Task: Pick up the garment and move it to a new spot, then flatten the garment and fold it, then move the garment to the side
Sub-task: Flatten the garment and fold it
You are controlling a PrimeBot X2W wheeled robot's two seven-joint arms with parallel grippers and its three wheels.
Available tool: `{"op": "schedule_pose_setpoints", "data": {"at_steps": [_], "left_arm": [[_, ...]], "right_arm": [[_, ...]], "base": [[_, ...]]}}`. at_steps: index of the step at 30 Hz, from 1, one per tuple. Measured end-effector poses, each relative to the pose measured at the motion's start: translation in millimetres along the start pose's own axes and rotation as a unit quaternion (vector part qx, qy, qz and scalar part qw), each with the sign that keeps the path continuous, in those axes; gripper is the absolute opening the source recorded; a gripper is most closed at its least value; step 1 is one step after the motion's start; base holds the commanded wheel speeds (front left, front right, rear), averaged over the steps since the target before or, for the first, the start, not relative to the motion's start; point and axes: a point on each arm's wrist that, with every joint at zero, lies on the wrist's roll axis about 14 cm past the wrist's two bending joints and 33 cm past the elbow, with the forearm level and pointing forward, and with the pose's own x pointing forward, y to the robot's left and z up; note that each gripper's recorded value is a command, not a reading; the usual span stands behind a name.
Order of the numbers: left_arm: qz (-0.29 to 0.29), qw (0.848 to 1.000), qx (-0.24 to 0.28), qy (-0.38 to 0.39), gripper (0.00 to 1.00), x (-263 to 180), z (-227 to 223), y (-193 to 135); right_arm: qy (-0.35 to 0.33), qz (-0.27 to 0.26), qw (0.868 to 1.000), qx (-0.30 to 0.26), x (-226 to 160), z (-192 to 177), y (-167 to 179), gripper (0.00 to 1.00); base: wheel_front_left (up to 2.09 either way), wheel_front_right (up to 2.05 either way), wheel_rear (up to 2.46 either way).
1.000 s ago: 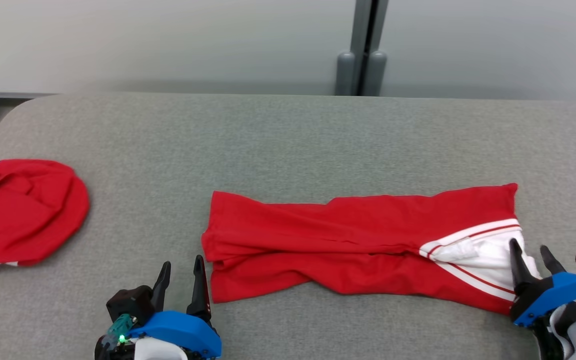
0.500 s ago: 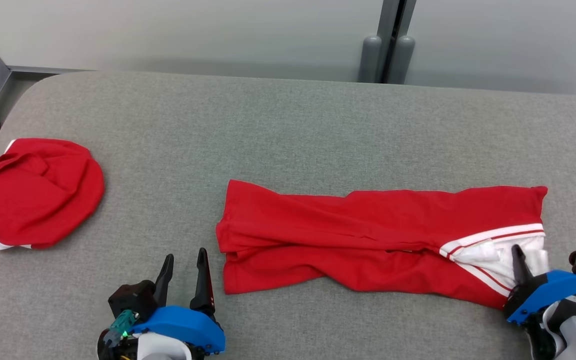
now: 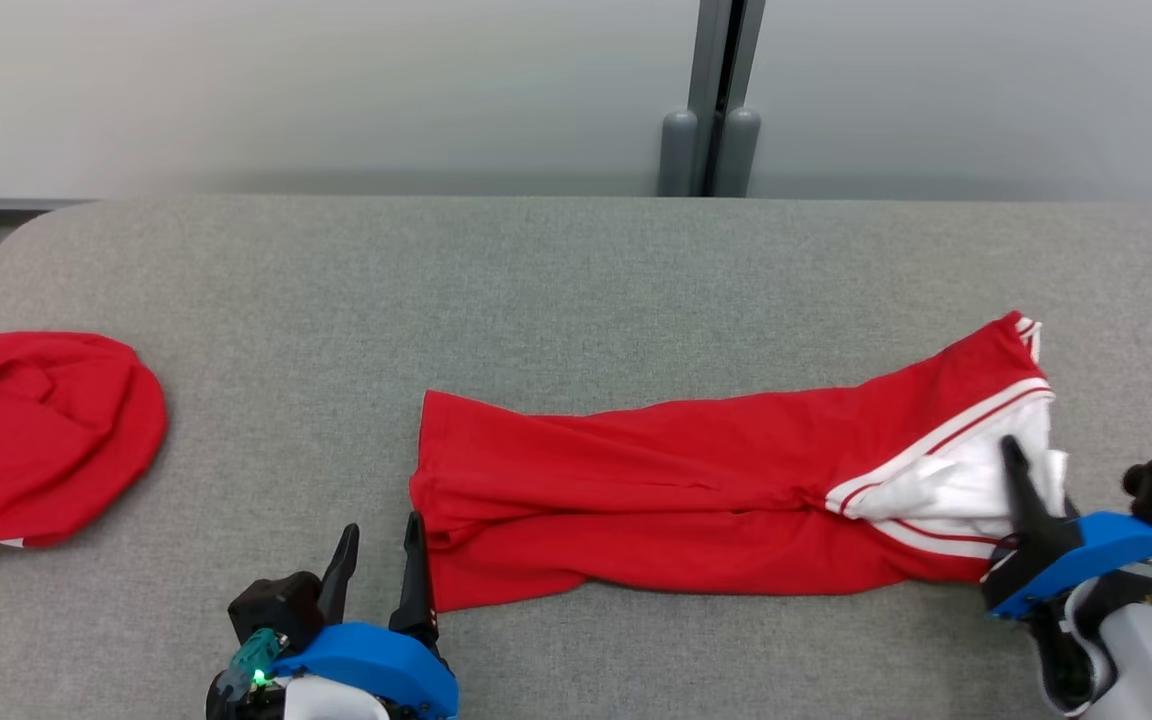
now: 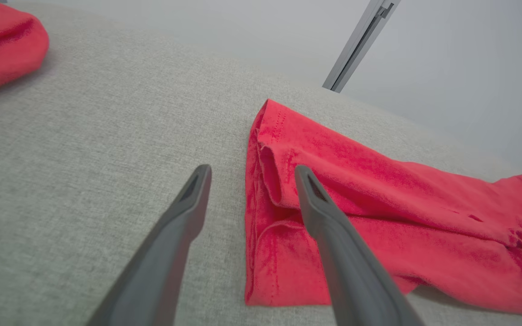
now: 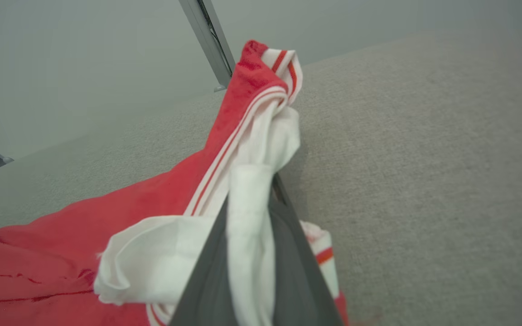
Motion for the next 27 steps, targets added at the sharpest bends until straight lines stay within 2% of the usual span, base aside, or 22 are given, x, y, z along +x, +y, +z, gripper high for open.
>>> {"op": "schedule_pose_setpoints", "data": {"at_steps": [3,7,14,15,16,23,27], "left_arm": [[-0.007,1.000,-0.001,-0.001,1.00,-3,0,-4],[-0.006,1.000,-0.002,-0.002,1.00,-11,-1,-2],[0.015,1.000,-0.009,-0.011,1.00,-29,1,12],[0.026,1.000,-0.011,-0.012,1.00,-36,-1,19],[0.026,1.000,-0.011,-0.012,1.00,-36,-1,19],[0.054,0.998,-0.013,-0.012,1.00,-55,-6,35],[0.072,0.997,-0.015,-0.015,1.00,-62,-6,45]], "right_arm": [[-0.020,0.037,0.999,0.007,-6,7,26,0.00],[-0.036,0.111,0.993,0.014,-12,12,80,0.00],[-0.010,0.244,0.969,0.015,-28,-8,180,0.00],[0.007,0.275,0.961,0.011,-34,-19,204,0.00],[0.007,0.275,0.961,0.011,-34,-19,204,0.00],[0.046,0.341,0.939,-0.004,-33,-41,267,0.00],[0.063,0.362,0.930,-0.024,-26,-54,290,0.00]], "base": [[0.00,0.00,0.00],[0.00,0.00,0.00],[0.00,0.00,0.00],[0.00,0.00,0.00],[0.00,0.00,0.00],[0.00,0.00,0.00],[0.00,0.00,0.00]]}}
